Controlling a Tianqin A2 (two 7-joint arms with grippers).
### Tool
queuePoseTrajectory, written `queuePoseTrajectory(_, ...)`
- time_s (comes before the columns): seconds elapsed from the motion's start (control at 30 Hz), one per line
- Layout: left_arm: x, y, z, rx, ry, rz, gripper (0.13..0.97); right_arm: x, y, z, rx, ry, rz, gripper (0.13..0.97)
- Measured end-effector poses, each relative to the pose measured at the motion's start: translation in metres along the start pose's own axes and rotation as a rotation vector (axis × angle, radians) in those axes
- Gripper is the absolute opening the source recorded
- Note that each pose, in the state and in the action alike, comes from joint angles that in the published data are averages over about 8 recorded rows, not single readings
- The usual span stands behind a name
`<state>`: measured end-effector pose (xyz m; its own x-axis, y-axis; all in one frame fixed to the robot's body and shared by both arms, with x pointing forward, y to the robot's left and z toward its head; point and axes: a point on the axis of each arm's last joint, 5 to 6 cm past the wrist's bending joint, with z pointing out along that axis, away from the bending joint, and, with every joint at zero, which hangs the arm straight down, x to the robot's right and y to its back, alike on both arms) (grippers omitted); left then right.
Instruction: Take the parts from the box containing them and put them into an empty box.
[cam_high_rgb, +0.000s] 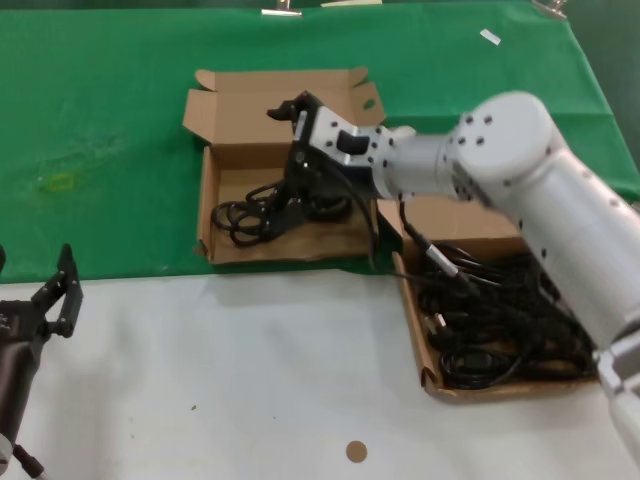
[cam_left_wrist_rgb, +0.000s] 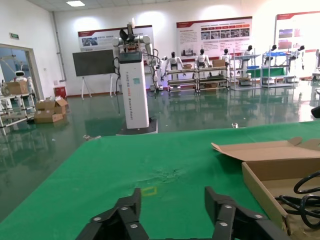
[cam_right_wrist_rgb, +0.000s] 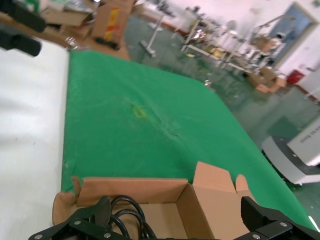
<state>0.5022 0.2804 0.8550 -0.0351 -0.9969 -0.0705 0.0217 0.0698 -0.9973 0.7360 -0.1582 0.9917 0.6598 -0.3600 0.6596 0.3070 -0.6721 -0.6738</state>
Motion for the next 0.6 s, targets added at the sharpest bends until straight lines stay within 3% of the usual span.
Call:
queuePoseTrajectory(0.2, 0.0000, 0.0000, 0.000, 0.000, 0.000, 0.000, 0.525, -0.026, 0.018, -0.006, 0.038, 0.081, 0.101, 0.924)
queuePoseTrajectory(0.33, 0.0000, 0.0000, 0.000, 0.000, 0.000, 0.000, 0.525, -0.043, 0.029, -0.013, 0.057, 0.138, 0.169, 0.951)
queuePoseTrajectory(0.6, 0.0000, 0.0000, 0.000, 0.000, 0.000, 0.000, 0.741, -0.075, 0.051, -0.032, 0.079, 0.254, 0.303, 0.964)
